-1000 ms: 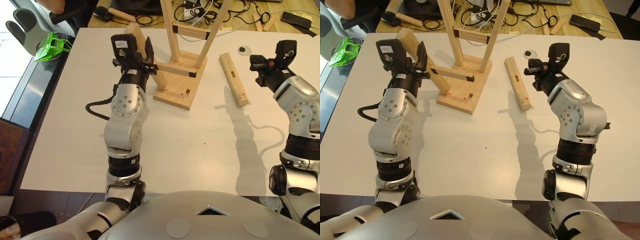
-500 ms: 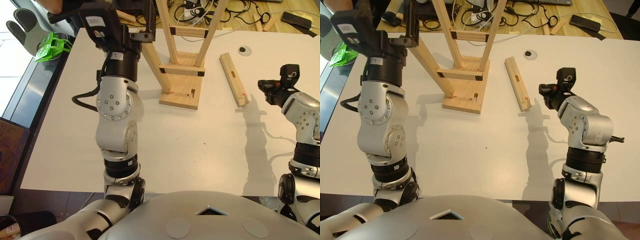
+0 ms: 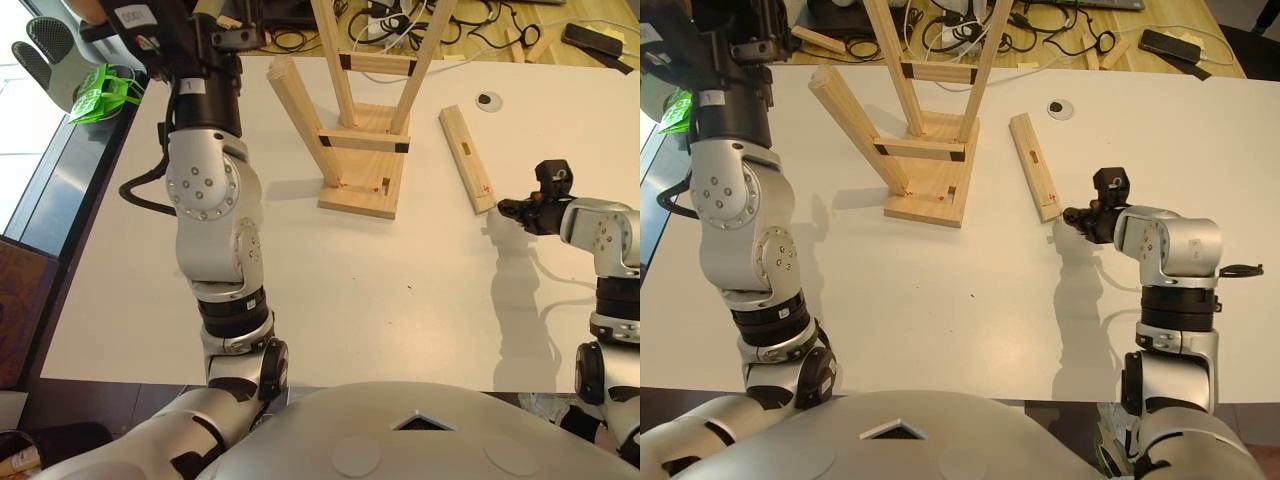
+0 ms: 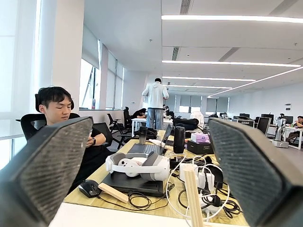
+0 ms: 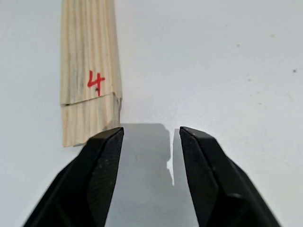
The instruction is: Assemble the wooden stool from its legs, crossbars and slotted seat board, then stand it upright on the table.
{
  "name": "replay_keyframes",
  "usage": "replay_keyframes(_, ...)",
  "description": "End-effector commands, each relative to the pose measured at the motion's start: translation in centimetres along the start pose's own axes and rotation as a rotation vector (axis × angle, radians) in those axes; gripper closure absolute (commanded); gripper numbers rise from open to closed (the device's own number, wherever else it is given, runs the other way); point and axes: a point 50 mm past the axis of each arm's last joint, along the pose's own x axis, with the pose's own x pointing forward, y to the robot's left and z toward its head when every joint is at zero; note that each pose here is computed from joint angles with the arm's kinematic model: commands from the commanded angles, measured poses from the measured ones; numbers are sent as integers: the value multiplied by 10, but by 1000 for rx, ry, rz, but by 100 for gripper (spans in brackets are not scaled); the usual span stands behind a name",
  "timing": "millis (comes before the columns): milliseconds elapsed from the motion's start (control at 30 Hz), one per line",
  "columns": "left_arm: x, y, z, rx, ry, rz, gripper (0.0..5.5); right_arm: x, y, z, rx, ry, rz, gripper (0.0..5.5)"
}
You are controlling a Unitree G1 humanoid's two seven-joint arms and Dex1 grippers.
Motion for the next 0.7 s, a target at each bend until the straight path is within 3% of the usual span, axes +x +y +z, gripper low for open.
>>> replay_keyframes(33, 3, -1, 0, 4, -4, 4, 99, 9, 2, 12, -40, 15, -1, 329)
replay_keyframes(567, 6, -1, -3, -3, 2, 2, 99, 28, -4, 26, 37, 57, -95, 329)
replay_keyframes(700, 8, 0, -3, -4, 0, 8, 99, 28, -2, 25, 66, 81, -91, 386)
